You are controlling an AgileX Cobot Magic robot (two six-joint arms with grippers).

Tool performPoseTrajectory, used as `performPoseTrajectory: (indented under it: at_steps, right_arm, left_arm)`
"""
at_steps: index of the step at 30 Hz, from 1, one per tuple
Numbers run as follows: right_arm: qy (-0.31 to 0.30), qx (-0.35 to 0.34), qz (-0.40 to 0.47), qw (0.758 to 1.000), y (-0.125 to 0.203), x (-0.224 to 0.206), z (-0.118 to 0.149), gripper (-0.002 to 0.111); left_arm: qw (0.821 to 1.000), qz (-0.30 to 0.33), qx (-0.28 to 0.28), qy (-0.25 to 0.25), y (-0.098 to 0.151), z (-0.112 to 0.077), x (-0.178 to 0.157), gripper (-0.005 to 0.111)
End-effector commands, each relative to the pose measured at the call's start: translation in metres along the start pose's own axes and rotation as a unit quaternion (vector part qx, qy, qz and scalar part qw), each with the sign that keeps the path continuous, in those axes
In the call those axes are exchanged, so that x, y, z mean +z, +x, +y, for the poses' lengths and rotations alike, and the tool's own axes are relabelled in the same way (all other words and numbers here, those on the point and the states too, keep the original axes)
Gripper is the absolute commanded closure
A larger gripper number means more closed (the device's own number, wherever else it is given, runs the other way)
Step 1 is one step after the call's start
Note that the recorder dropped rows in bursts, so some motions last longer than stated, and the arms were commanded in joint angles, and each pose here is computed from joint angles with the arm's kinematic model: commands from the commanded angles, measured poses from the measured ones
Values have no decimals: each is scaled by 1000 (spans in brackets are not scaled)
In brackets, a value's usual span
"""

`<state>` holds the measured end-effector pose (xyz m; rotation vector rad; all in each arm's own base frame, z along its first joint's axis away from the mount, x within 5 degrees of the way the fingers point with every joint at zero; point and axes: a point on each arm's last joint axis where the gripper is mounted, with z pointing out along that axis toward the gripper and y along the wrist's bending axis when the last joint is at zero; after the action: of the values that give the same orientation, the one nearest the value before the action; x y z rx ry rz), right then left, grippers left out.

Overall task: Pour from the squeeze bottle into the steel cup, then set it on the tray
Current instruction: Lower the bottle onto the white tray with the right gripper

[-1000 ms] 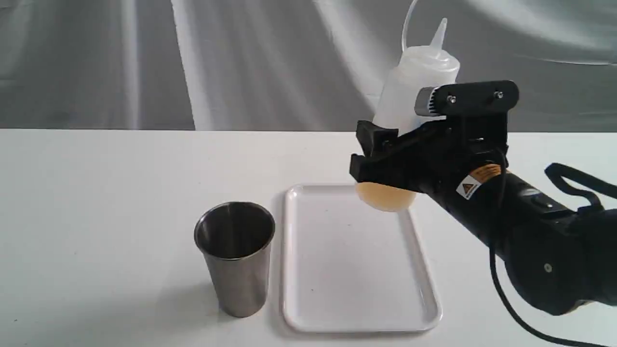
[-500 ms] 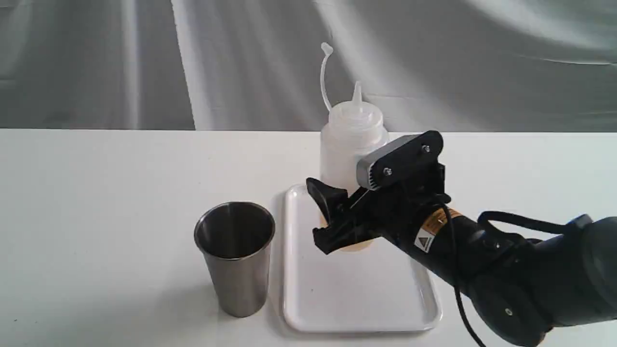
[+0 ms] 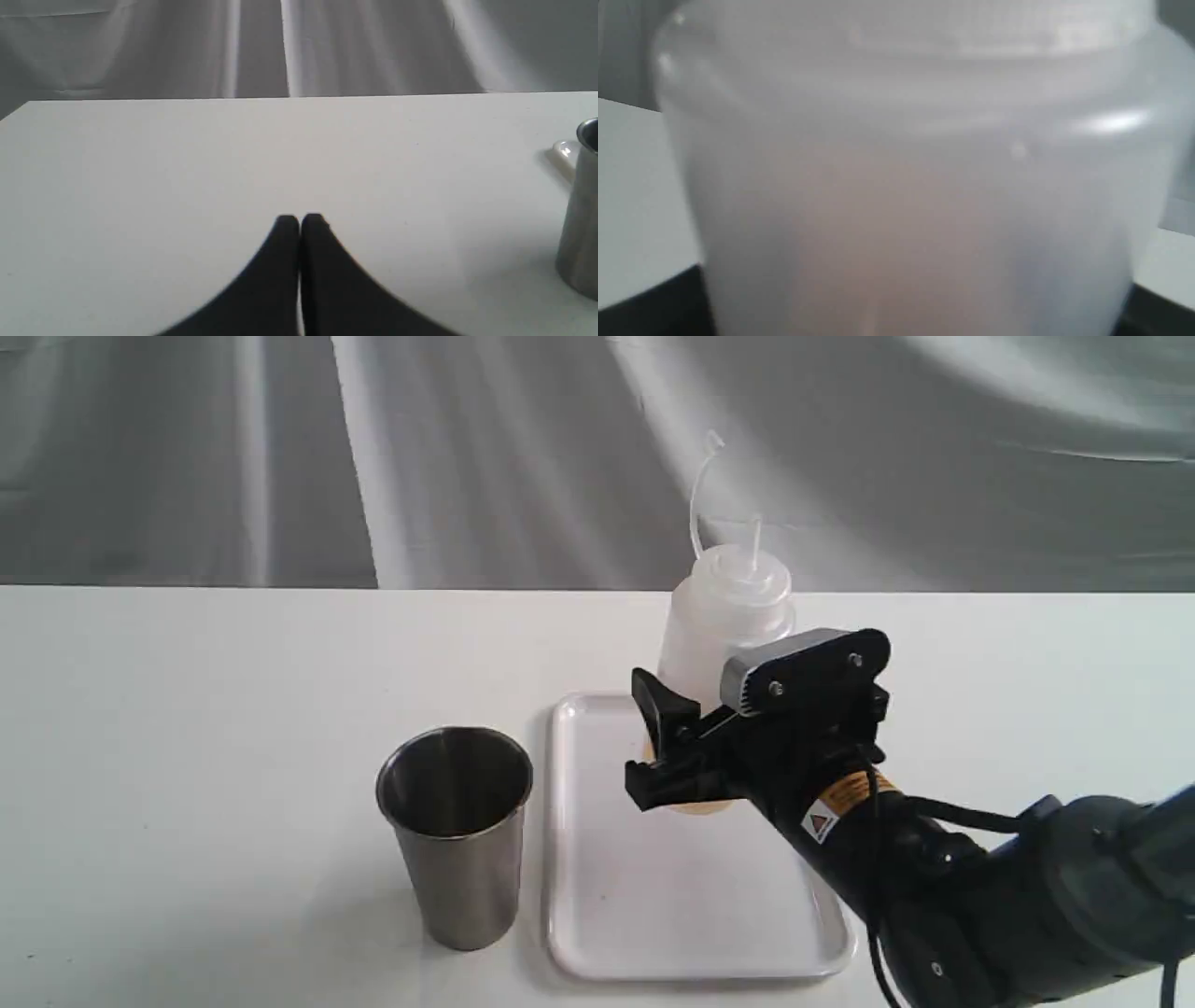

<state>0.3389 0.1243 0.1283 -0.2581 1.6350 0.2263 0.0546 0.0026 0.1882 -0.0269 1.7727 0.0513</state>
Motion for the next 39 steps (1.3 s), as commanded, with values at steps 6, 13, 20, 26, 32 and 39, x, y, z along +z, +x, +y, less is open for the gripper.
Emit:
performPoseTrajectory:
  at_steps: [6, 13, 20, 26, 32, 39]
  right_arm:
    - [-24, -36, -17, 999, 18, 3, 3, 108]
    - [-42, -43, -16, 998, 28, 14, 7, 108]
    - [-58, -50, -17, 997, 30, 28, 10, 108]
    - [-54, -48, -7, 997, 37, 30, 10, 108]
    - [-53, -48, 3, 997, 48, 29, 10, 108]
    - [-53, -46, 7, 998, 49, 29, 10, 108]
  left_arm:
    - [1000, -3, 0, 4, 1, 0, 0, 107]
    - [1000, -3, -1, 4, 1, 0, 0, 107]
    - [1000, -3, -1, 4, 1, 0, 0, 107]
    - [1000, -3, 0, 4, 1, 0, 0, 107]
    - [1000, -3, 0, 4, 1, 0, 0, 107]
    - [1000, -3, -1, 4, 1, 0, 0, 107]
